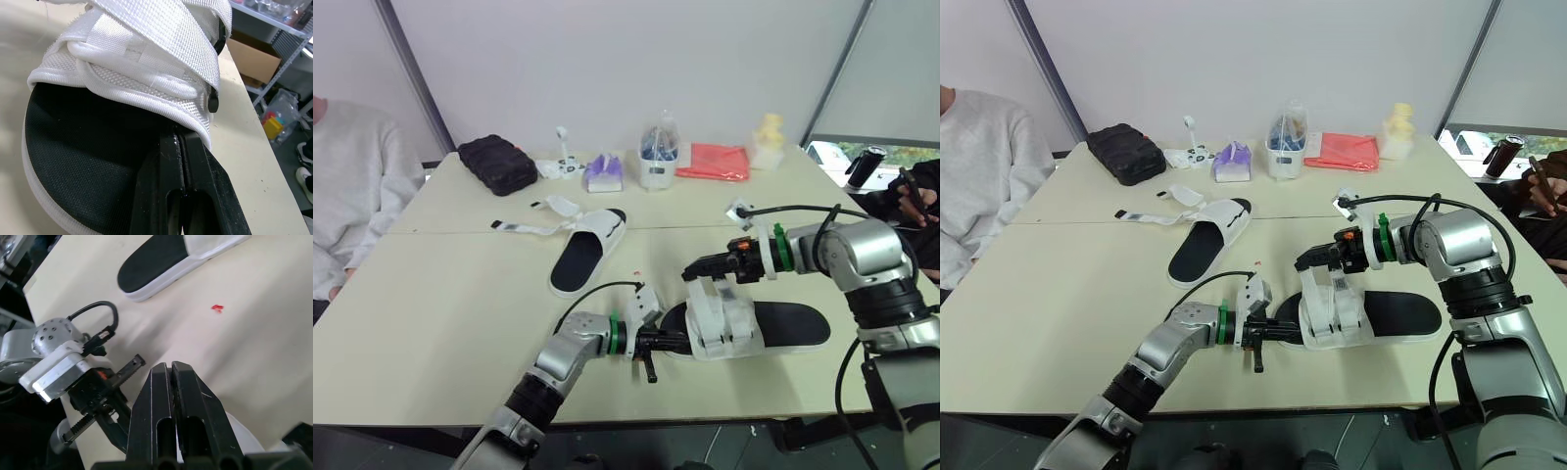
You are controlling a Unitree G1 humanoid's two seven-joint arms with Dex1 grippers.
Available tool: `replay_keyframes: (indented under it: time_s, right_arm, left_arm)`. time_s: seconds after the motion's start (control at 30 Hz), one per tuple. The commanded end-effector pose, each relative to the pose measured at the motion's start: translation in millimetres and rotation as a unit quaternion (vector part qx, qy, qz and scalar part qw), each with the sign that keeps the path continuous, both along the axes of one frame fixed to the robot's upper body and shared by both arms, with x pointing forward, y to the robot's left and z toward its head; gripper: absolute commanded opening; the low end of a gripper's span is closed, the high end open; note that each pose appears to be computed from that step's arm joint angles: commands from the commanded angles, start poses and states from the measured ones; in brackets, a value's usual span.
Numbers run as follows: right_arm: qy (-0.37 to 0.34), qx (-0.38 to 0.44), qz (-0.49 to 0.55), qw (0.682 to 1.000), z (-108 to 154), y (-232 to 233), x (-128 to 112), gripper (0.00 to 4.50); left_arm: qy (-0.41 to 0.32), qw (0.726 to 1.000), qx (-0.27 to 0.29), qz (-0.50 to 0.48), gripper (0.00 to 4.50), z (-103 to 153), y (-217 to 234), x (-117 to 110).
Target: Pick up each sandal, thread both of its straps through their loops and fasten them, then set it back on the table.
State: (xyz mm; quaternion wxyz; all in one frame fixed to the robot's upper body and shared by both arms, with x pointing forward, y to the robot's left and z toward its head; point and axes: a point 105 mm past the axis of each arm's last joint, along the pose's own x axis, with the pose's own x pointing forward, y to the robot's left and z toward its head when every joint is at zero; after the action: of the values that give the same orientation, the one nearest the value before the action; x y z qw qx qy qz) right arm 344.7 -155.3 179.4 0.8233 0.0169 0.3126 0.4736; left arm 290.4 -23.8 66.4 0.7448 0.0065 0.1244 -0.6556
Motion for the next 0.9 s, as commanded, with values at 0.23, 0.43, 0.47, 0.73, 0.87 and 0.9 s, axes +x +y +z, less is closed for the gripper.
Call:
replay_keyframes:
  time_s: [0.23,0.43,0.47,0.73,0.87,0.9]
  right_arm:
    - [-0.019,-0.114,-0.028,0.993,-38.9,-28.9,2.6,0.04]
    - [-0.038,-0.15,-0.006,0.988,-50.1,-28.0,2.2,0.04]
    - [-0.041,-0.149,-0.008,0.988,-48.9,-27.9,3.5,0.04]
    - [-0.097,0.027,-0.077,0.992,24.2,-30.7,17.8,2.5]
    - [-0.108,0.083,-0.138,0.981,43.2,-64.4,8.6,4.47]
    - [-0.1,0.088,-0.154,0.979,40.1,-75.9,3.4,4.47]
  left_arm:
    - [0.02,0.998,0.044,0.03,0.0,-22.6,10.5,5.0]
    - [0.019,0.998,0.045,0.03,0.0,-22.5,10.4,5.3]
    - [0.019,0.998,0.045,0.031,0.0,-22.5,10.5,5.6]
    - [0.015,0.999,0.041,0.033,0.0,-21.9,11.6,5.0]
    - [0.005,0.999,0.034,0.034,0.0,-19.4,14.0,5.5]
    - [0.0,0.999,0.03,0.035,0.0,-16.9,14.7,6.9]
